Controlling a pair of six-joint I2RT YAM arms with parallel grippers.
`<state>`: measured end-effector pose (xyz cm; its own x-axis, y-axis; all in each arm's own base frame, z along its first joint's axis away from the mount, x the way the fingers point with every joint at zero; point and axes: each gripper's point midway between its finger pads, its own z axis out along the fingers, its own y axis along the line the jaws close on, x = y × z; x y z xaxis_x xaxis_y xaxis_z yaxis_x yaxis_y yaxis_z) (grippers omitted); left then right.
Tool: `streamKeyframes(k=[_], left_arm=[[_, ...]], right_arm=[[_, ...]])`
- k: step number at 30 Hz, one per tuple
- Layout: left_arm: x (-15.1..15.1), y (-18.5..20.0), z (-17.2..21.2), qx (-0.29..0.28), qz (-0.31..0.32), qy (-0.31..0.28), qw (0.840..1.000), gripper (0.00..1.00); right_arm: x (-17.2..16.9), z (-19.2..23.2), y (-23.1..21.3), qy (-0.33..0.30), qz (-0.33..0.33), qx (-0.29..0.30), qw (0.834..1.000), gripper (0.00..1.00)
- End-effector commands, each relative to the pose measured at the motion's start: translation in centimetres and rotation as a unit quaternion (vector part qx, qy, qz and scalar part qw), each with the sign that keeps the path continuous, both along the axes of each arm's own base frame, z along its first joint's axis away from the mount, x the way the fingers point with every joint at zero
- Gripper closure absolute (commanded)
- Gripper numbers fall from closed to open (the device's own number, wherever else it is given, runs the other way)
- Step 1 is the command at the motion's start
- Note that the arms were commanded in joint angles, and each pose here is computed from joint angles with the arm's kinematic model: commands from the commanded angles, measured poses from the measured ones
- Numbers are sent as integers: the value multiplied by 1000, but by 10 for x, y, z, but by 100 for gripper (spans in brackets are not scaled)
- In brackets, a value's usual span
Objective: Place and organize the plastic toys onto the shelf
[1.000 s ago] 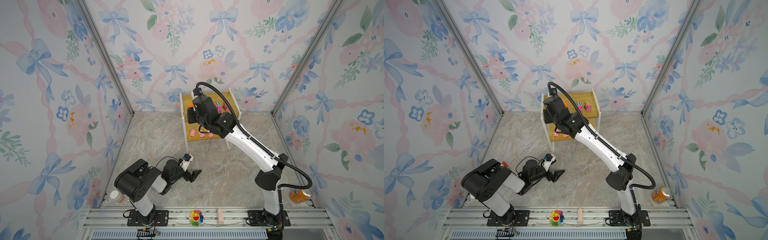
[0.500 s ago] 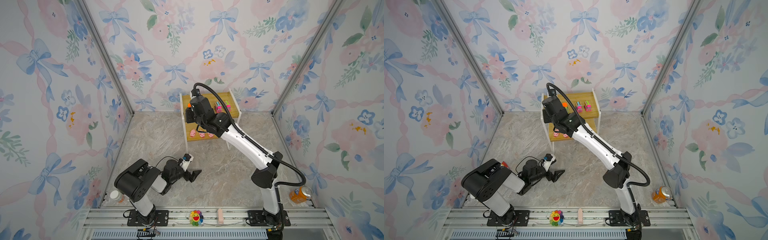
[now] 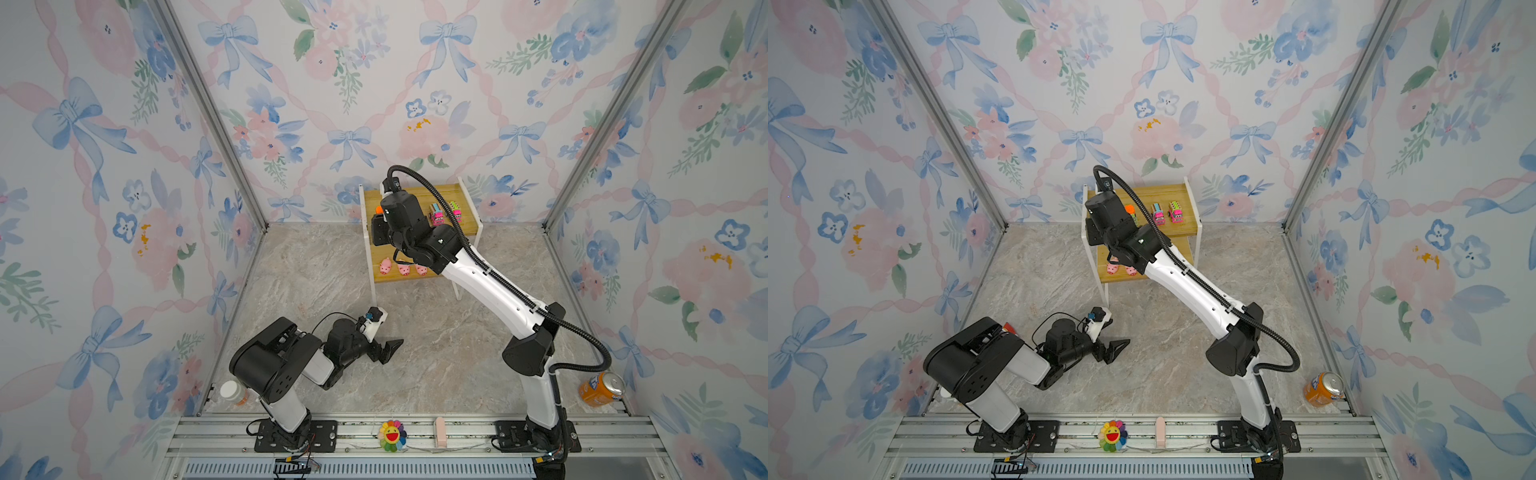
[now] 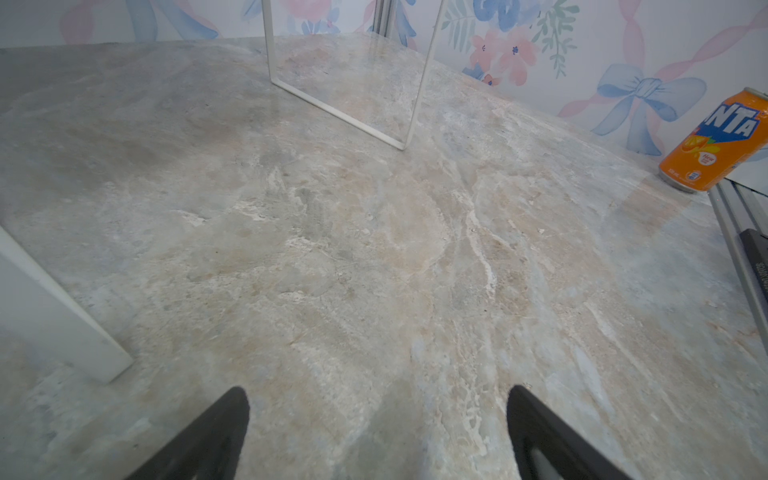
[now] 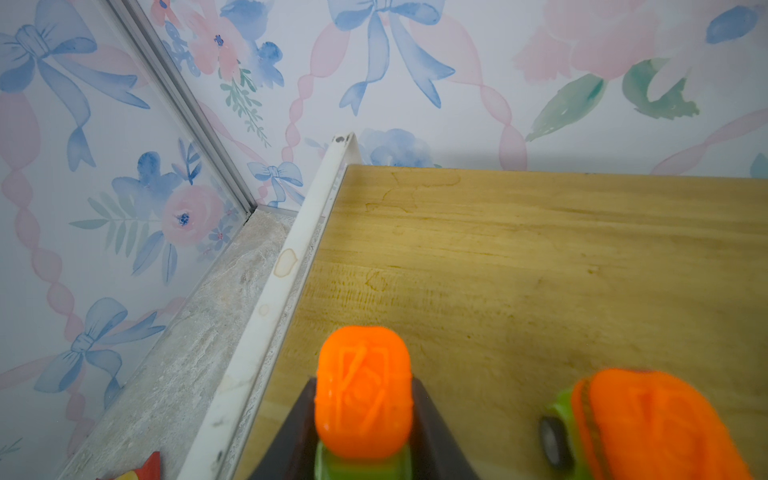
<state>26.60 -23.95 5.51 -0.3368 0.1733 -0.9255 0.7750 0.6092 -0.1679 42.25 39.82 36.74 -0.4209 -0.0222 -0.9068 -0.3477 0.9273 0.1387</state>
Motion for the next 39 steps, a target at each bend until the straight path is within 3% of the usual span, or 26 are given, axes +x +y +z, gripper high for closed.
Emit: streamKeyframes(k=[1,17,28,30,34,39], left_arm=[[0,0,-2,3,-5,2,1000,3],[1,1,-1,3,-2,0,1000,3],[3,3,-1,2,3,3,1000,2],[2,3,1,-1,3,2,1000,2],[3,2,12,-12,4,-6,1000,2],[8,1,37,-19,8,-20,1000,2]], right_arm=[[2,2,-9,-2,-4,-6,1000,62],[-18,15,-23,-8,6,1,1000,45],[-70,25,-43,29,100,11,995,36],[-87,26,-57,35,119,-1,992,36],[-112,43,-121,-14,82,-29,996,36],[-134,50,-229,-126,-25,-37,991,33]])
